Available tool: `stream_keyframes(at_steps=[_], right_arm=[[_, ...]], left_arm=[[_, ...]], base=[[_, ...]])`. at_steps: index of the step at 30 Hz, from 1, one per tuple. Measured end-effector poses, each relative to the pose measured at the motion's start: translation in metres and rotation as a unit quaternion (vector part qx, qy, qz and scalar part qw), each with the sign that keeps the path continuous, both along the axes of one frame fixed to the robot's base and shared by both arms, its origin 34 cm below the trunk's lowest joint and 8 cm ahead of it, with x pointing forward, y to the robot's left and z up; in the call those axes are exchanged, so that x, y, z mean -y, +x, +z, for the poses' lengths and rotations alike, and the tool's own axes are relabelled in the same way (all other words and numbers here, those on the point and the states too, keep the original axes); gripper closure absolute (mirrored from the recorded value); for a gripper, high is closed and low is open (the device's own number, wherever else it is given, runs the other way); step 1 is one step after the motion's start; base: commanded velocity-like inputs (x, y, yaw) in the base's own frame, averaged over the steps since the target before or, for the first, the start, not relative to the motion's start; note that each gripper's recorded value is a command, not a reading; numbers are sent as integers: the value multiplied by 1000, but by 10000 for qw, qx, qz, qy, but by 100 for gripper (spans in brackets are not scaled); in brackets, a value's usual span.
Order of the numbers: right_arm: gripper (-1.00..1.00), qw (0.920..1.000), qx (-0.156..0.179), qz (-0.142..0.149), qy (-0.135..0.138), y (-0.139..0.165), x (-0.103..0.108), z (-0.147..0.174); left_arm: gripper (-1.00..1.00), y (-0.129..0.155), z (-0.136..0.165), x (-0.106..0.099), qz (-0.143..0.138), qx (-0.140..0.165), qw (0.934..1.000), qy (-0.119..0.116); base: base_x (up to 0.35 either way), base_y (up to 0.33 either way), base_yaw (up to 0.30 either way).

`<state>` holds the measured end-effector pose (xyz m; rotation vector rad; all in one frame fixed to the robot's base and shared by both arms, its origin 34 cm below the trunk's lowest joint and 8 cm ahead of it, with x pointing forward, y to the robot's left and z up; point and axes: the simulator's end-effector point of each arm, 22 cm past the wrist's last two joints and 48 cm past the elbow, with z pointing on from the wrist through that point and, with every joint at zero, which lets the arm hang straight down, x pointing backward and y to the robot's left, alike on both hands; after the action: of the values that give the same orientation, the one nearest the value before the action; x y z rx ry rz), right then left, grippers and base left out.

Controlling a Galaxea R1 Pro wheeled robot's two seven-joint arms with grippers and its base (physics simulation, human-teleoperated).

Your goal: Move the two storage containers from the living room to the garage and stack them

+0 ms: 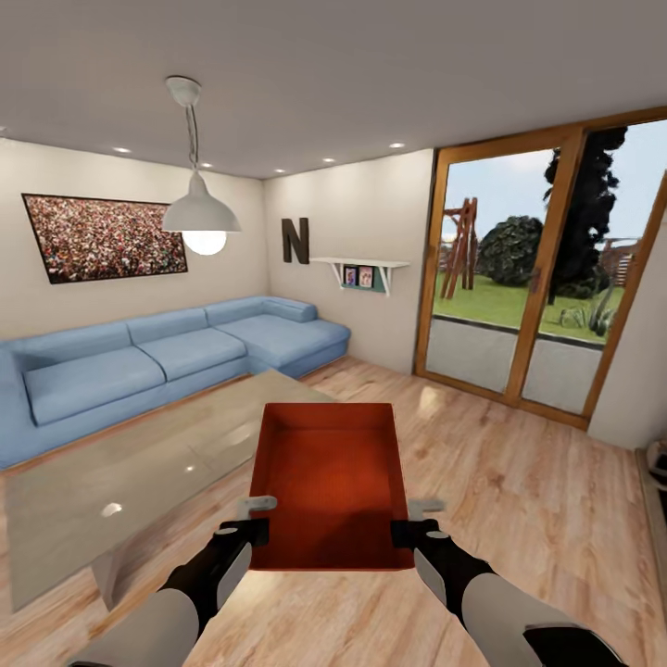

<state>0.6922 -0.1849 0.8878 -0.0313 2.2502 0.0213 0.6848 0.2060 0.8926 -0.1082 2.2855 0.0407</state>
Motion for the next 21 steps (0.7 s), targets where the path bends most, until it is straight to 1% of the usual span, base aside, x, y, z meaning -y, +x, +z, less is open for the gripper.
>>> stream_keyframes(at_steps=[21], right_arm=[[100, 10000, -2, 0, -1, 0, 0, 0]], left_arm=[[100, 0, 0, 0, 0, -3, 10000, -1]], base=[[0, -138, 268]])
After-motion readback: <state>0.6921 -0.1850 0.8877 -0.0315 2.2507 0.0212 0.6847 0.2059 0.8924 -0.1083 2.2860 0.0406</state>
